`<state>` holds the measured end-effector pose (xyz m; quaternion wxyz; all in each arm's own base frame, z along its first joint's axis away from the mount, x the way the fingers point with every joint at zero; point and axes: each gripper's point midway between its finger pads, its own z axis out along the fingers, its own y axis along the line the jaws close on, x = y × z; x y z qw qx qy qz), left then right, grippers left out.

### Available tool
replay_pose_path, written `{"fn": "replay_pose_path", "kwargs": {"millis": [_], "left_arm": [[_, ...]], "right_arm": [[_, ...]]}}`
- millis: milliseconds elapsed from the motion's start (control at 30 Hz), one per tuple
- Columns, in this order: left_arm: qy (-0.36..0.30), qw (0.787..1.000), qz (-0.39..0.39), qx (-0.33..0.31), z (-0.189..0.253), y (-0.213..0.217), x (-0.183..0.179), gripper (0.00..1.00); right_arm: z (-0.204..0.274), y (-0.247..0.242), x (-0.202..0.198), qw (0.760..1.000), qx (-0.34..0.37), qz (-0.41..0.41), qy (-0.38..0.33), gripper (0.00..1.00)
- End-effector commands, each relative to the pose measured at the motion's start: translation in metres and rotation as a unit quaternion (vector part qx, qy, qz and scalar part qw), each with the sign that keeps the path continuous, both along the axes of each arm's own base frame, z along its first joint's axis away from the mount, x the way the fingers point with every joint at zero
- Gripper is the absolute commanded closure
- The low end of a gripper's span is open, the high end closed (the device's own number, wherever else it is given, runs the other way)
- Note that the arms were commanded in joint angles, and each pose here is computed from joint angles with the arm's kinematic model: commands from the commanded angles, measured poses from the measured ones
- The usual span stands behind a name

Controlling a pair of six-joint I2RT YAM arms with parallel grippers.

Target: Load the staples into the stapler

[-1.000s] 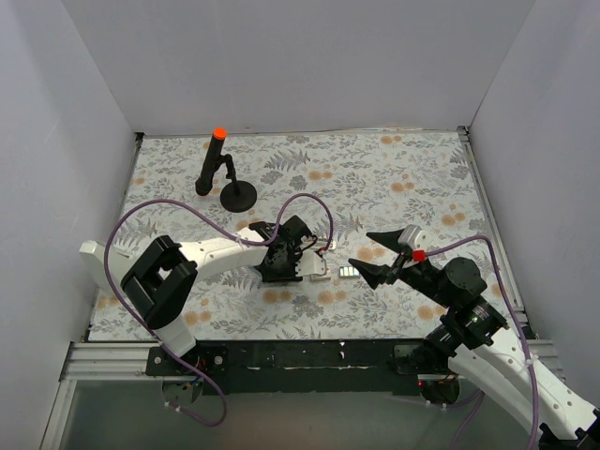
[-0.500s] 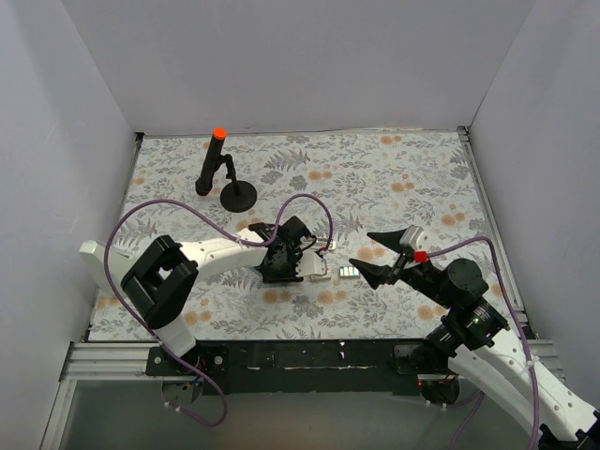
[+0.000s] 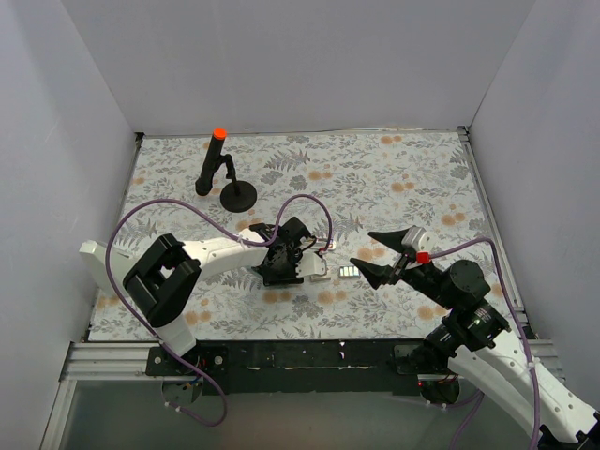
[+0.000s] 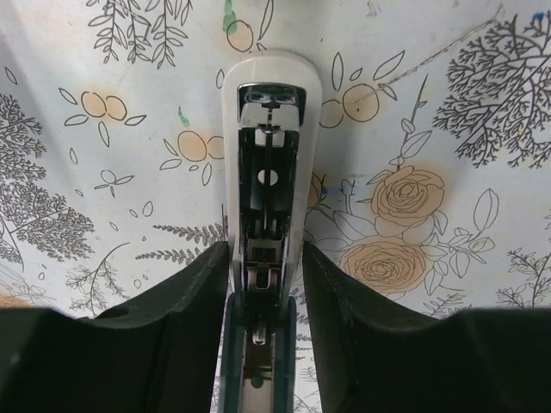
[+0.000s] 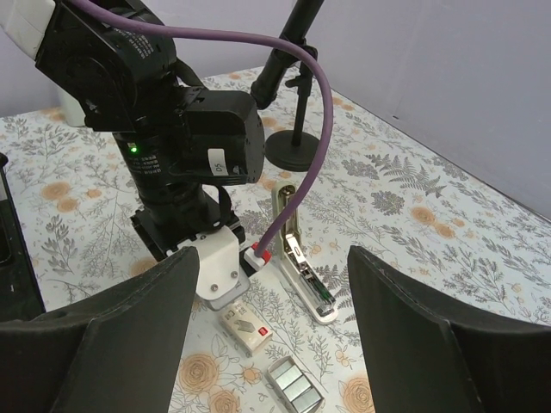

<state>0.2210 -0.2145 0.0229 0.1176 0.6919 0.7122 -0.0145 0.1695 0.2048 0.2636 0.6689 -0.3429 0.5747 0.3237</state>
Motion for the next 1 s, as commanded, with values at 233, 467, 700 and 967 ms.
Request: {"fn": "replay_pose_path", "kwargs": {"millis": [233,467,700,967], "left_arm": [[-0.029,0.998,0.006,-0.061,0.032,-0.018,0.009,0.35],[-0.122,0.969,0.003,-0.216,0.11,-0.057,0.029,0.17],[-0.272,0.847,0.156,-0.429,0.23,-0.046,0.058,0.02],[-0.273,0.622,0.504,-0.533,0.269,0.073,0.098,0.02]], "right_arm": [[0.014,-0.002,0.0,1.0,0.016,-0.004,-0.016,0.23],[0.015,-0.002,0.003,1.0,0.014,-0.012,0.005,0.23],[0.016,-0.007,0.018,0.997,0.016,-0.056,0.059,0.23],[-0.028,-0.043,0.058,0.944,-0.027,-0.241,0.224,0.24]]}}
